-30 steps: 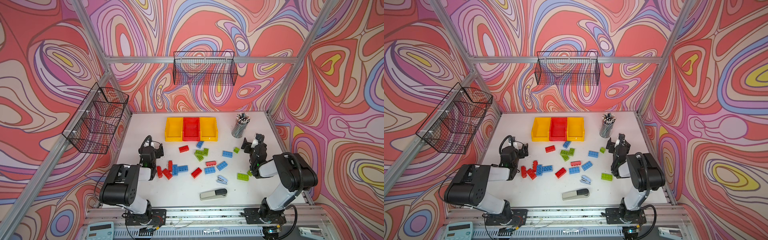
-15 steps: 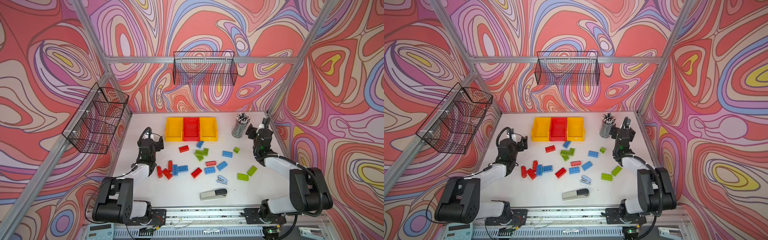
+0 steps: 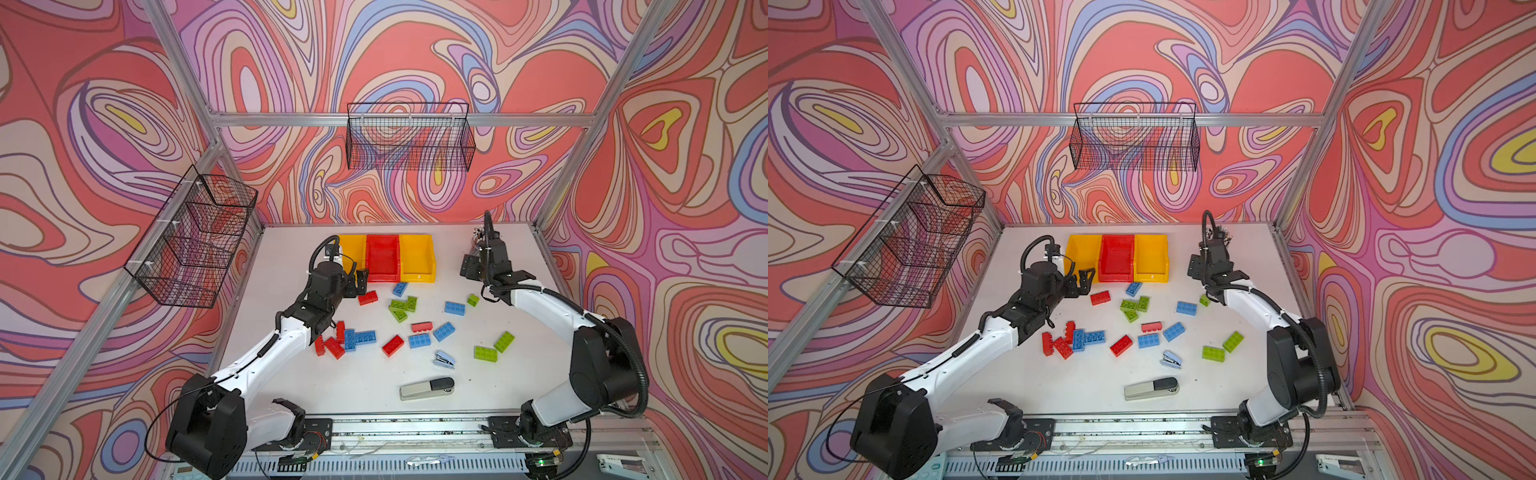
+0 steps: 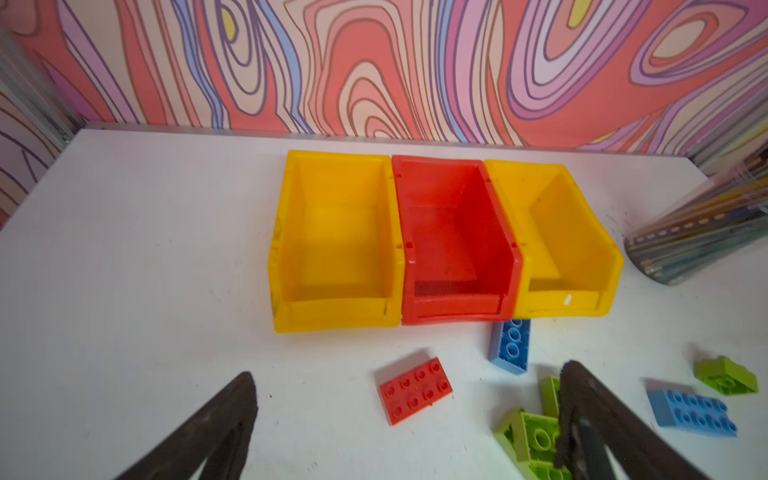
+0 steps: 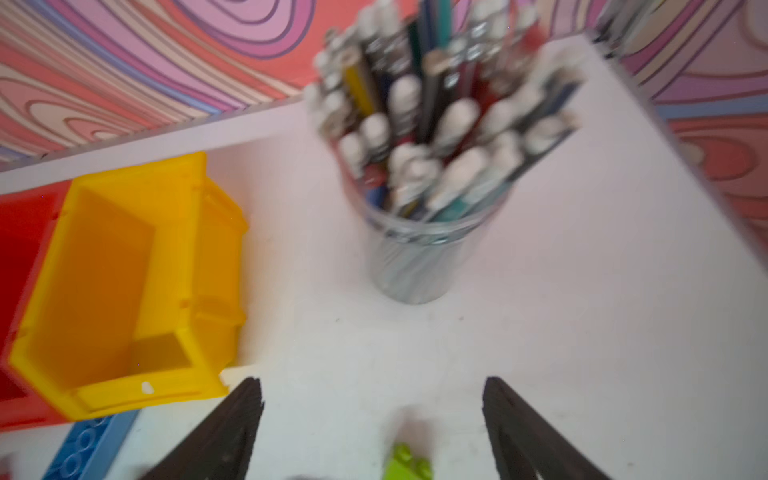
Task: Sort the legos into containers by color
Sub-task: 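Reach the left gripper toward the blue brick by the bins while the right arm rises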
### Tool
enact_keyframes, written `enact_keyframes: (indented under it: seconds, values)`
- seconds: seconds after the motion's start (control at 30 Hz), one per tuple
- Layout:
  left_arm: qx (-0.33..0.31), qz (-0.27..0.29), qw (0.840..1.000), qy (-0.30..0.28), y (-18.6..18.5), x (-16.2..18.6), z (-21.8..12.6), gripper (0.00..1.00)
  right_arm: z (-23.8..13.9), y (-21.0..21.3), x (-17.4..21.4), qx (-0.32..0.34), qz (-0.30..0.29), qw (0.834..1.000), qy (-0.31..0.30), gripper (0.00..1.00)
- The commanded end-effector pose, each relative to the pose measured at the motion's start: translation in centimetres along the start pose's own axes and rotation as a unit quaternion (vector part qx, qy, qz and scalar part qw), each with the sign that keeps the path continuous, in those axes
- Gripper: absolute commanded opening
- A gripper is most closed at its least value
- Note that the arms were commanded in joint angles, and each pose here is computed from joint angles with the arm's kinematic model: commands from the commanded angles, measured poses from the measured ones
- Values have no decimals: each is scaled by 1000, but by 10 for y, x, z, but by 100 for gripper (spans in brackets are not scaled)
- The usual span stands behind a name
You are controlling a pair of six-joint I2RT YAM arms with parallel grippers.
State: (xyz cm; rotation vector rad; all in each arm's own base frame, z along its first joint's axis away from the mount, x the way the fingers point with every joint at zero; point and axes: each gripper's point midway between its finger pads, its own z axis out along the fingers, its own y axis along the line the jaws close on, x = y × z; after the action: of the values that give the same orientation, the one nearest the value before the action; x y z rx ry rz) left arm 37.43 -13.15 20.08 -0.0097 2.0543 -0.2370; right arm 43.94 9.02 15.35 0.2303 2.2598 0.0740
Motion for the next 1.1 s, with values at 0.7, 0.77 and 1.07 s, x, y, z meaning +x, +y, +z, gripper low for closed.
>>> enact_keyframes:
  seconds: [0.7, 0.77, 1.07]
  values:
    - [76, 73, 965, 242, -98, 89, 80, 87, -65, 26, 2, -16, 47, 997, 65, 98]
    - [72, 74, 963, 249, -102, 93, 90, 86, -71, 20, 1, -6, 48, 997, 63, 98]
    - [24, 105, 953, 282, -97, 108, 127, 76, -88, 9, -1, 11, 60, 996, 58, 98]
